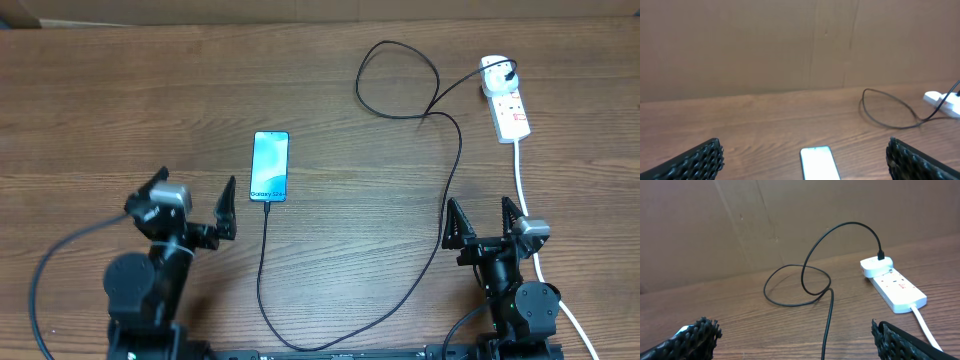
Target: Plug charger to phone and switch on socket
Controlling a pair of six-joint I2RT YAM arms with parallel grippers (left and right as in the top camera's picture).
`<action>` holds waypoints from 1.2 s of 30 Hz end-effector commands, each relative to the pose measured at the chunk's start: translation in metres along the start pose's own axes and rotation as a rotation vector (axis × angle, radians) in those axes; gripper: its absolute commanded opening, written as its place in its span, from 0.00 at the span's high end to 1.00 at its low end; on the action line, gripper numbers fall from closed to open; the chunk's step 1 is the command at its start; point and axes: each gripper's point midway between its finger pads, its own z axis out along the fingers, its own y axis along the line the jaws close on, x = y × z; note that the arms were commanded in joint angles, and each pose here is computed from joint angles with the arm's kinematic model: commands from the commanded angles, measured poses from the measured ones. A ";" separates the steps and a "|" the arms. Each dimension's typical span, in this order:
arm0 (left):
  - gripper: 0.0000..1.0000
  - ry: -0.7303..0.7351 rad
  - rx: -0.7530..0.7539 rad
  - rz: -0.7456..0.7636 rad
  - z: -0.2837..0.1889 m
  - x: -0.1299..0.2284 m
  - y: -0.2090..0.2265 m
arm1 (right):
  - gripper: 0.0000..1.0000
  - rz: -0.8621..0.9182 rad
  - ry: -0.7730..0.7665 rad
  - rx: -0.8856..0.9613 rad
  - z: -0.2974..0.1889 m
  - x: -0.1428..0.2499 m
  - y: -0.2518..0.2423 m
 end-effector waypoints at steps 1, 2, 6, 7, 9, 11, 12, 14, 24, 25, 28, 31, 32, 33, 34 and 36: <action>0.00 -0.028 -0.033 0.067 -0.007 0.019 0.005 | 0.00 0.000 -0.007 -0.007 0.000 0.001 0.001; 0.01 -0.034 -0.034 0.083 -0.008 0.023 0.005 | 0.00 0.000 -0.007 -0.007 0.000 0.001 0.001; 0.00 -0.044 -0.035 0.159 -0.012 0.040 0.005 | 0.00 0.000 -0.007 -0.007 0.000 0.001 0.001; 0.00 -0.044 -0.036 0.175 -0.013 0.043 0.005 | 0.00 0.000 -0.007 -0.008 0.000 0.001 0.001; 0.01 -0.053 -0.038 0.231 -0.014 0.051 0.005 | 0.00 0.000 -0.007 -0.008 0.000 0.001 0.001; 0.00 -0.064 -0.040 0.261 -0.014 0.055 0.005 | 0.00 0.000 -0.007 -0.007 0.000 0.001 0.001; 0.01 -0.068 -0.041 0.274 -0.014 0.058 0.005 | 0.00 0.000 -0.007 -0.008 0.000 0.001 0.001; 0.00 -0.072 -0.042 0.288 -0.014 0.063 0.005 | 0.00 0.000 -0.007 -0.008 0.000 0.001 0.001; 0.00 -0.061 -0.043 0.292 -0.016 0.083 0.006 | 0.00 0.000 -0.007 -0.007 0.000 0.001 0.001; 0.00 -0.043 -0.041 0.290 -0.016 0.088 0.006 | 0.00 0.000 -0.007 -0.007 0.000 0.001 0.001; 0.01 -0.019 -0.041 0.282 -0.015 0.094 0.007 | 0.00 0.000 -0.007 -0.007 0.000 0.001 0.001; 0.00 -0.019 -0.040 0.282 -0.015 0.094 0.007 | 0.00 0.000 -0.007 -0.008 0.000 0.001 0.001; 0.01 -0.018 -0.041 0.282 -0.015 0.094 0.007 | 0.00 0.000 -0.007 -0.008 0.000 0.001 0.001; 0.01 -0.017 -0.040 0.282 -0.015 0.094 0.007 | 0.00 0.000 -0.007 -0.008 0.000 0.001 0.001; 0.00 -0.018 -0.041 0.282 -0.015 0.094 0.007 | 0.00 0.000 -0.007 -0.008 0.000 0.001 0.001; 0.00 -0.018 -0.041 0.282 -0.015 0.094 0.007 | 0.00 0.000 -0.007 -0.007 0.000 0.001 0.001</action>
